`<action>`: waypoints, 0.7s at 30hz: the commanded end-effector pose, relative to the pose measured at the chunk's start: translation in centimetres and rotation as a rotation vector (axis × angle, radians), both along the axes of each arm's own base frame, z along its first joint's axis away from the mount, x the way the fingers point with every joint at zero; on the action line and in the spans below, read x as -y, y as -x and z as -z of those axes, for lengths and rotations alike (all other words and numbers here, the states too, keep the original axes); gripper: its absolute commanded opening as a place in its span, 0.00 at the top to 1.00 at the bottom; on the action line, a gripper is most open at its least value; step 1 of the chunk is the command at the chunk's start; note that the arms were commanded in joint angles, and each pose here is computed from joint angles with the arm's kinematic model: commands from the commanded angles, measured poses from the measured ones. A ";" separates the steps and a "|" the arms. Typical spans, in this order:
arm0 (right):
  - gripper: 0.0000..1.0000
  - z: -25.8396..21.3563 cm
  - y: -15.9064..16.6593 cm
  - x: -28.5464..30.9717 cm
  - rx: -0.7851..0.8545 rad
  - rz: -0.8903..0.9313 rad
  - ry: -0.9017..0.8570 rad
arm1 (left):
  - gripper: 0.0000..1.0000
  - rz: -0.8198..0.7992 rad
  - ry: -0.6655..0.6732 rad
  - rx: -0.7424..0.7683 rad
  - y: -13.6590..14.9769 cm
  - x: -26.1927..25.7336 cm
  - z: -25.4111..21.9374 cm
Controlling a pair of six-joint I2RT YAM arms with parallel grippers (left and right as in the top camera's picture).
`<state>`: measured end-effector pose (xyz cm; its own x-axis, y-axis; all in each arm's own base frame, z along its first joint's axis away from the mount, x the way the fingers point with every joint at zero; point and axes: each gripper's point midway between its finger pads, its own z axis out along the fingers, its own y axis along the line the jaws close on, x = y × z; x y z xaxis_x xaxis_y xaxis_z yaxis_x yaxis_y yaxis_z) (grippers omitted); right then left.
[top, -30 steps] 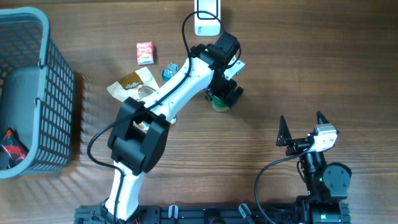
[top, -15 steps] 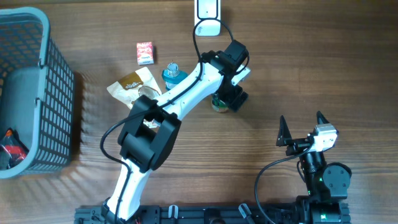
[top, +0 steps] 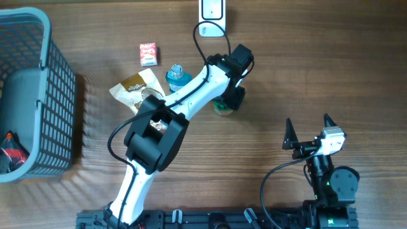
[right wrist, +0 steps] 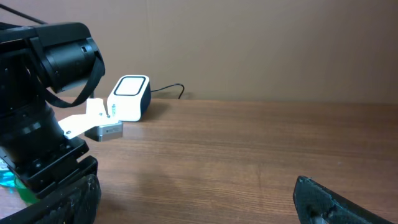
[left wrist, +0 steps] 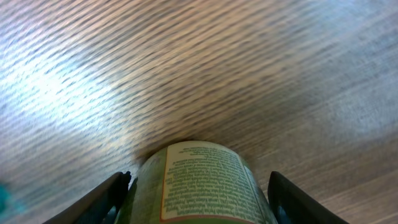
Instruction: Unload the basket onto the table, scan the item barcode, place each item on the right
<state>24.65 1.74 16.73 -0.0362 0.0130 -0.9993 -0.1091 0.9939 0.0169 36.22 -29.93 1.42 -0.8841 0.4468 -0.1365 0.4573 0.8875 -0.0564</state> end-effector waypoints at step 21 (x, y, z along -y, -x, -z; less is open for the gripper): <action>0.00 -0.7 0.1 0.1 0.021 0.007 0.012 | 0.01 -1.500 0.154 -0.254 4.0 4.7 0.3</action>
